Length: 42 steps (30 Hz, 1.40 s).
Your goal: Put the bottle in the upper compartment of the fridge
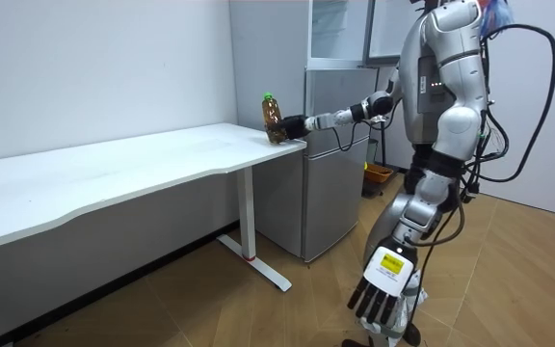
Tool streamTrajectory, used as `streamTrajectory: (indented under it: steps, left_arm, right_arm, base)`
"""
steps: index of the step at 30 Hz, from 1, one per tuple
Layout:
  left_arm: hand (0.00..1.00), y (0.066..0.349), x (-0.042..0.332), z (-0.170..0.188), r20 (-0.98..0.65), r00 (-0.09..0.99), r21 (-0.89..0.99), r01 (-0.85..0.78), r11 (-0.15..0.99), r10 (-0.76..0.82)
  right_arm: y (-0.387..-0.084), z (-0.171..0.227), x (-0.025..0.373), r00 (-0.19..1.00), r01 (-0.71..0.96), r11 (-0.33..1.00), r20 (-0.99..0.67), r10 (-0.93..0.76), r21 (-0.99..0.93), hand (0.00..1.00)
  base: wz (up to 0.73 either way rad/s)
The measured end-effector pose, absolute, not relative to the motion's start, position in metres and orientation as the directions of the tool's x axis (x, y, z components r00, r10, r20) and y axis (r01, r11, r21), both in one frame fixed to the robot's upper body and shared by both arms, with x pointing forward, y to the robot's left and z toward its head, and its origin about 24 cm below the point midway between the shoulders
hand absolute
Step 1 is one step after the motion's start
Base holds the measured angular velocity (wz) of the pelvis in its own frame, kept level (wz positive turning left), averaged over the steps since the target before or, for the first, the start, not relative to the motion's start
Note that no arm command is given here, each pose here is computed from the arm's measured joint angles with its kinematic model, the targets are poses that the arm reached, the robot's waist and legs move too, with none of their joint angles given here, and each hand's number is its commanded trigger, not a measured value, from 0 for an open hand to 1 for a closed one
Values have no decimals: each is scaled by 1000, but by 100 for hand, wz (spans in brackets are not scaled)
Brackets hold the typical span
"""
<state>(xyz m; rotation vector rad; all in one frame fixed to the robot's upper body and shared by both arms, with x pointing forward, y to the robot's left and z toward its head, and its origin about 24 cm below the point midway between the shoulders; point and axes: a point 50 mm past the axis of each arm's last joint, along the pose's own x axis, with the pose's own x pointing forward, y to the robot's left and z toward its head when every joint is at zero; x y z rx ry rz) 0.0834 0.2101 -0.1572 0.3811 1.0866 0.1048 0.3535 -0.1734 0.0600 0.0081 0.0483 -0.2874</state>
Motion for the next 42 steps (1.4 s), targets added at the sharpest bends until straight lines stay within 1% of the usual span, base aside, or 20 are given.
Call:
streamTrajectory:
  steps: [3,8,12,16,21,26,29,34,38,42]
  left_arm:
    - [0,211,83,-157,-841,469,357,105,928,271]
    - [0,217,77,-157,-842,454,366,80,927,293]
    - [0,222,72,-157,-838,450,377,72,923,308]
    - [0,241,54,-154,-835,408,416,28,909,370]
    - [0,249,42,-153,-835,380,429,-1,903,397]
    - [0,255,28,-153,-843,327,446,-16,895,426]
    - [0,261,18,-152,-841,297,460,-52,887,453]
    - [0,265,15,-151,-836,286,467,-75,881,468]
    - [0,267,15,-151,-833,290,483,-32,875,471]
    - [0,271,11,-150,-829,276,496,-37,867,486]
  right_arm:
    - [-167,69,355,968,249,969,-37,-248,10,100]
    - [-153,101,354,981,172,984,86,-176,52,100]
    - [-155,123,349,975,118,992,186,-124,44,100]
    - [-159,134,336,964,76,996,252,-84,41,100]
    - [-165,153,329,942,61,998,330,-61,12,100]
    - [-164,168,324,923,40,999,384,-39,4,100]
    - [-172,182,321,901,61,998,431,-55,0,100]
    - [-189,201,315,862,123,992,494,-114,14,100]
    - [-200,216,310,829,145,989,543,-133,22,100]
    - [-211,223,307,808,179,983,563,-174,46,100]
  base:
    - [-2]
    - [2]
    - [-2]
    - [-13]
    - [-19]
    - [-14]
    - [-3]
    - [-4]
    - [-9]
    - [-10]
